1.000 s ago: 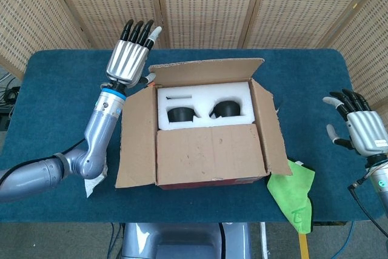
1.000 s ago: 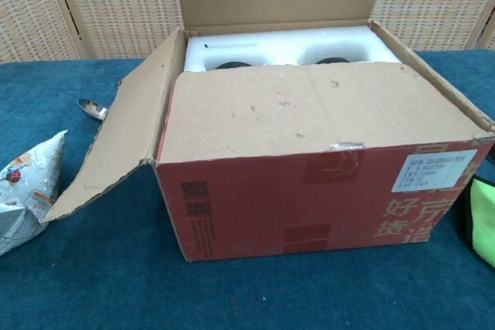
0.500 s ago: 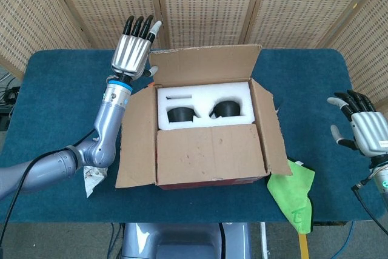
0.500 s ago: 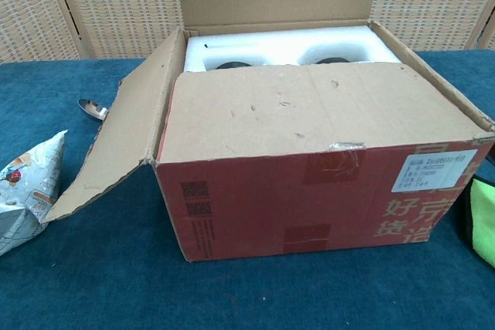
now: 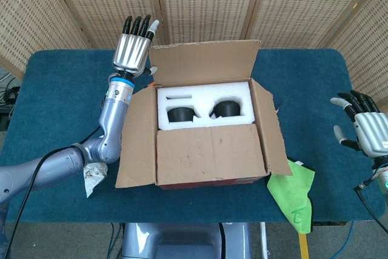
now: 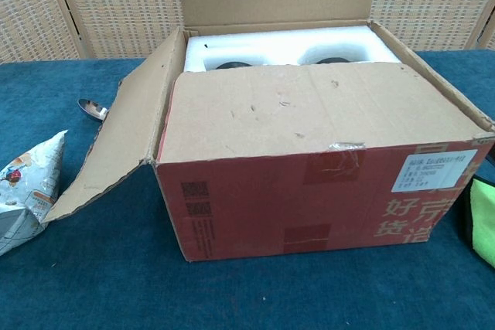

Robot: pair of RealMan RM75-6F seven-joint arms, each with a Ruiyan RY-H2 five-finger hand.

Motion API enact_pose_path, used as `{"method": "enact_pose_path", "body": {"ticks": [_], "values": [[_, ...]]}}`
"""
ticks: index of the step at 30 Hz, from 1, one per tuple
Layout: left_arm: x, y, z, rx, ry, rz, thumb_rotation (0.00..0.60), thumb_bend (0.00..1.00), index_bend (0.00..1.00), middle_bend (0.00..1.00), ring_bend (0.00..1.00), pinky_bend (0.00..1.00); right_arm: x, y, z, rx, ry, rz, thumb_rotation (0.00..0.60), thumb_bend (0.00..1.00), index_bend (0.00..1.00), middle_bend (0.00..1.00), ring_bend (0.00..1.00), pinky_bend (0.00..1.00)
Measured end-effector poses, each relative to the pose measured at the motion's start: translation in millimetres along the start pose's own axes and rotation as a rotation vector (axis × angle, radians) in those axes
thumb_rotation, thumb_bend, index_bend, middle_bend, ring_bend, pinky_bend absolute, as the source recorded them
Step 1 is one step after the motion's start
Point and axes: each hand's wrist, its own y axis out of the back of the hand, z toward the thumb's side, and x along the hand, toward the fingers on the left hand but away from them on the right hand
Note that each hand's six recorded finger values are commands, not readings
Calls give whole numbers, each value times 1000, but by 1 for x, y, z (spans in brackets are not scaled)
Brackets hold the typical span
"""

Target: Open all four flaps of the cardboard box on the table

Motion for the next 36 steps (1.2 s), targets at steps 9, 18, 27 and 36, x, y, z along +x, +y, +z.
{"method": "enact_pose_path", "body": {"ticks": [9, 18, 27, 36], "values": [[3, -5, -5, 9, 17, 5, 485, 80, 0, 0, 0, 0, 0, -1, 1, 3, -1, 2, 600, 504, 184, 137, 0, 63], [-1, -6, -1, -7, -14, -8, 484, 81, 4, 0, 0, 0, 1, 0, -1, 5, -6, 2, 600, 504, 184, 137, 0, 63], [-17, -4, 6, -57, -94, -59, 500, 220, 234, 0, 0, 0, 2, -1, -1, 3, -4, 5, 600, 505, 184, 137, 0, 63], [-47, -1, 9, -124, -190, -152, 261, 268, 316, 0, 0, 0, 3, 0, 1, -2, -1, 0, 600, 504, 184, 137, 0, 63]]}}
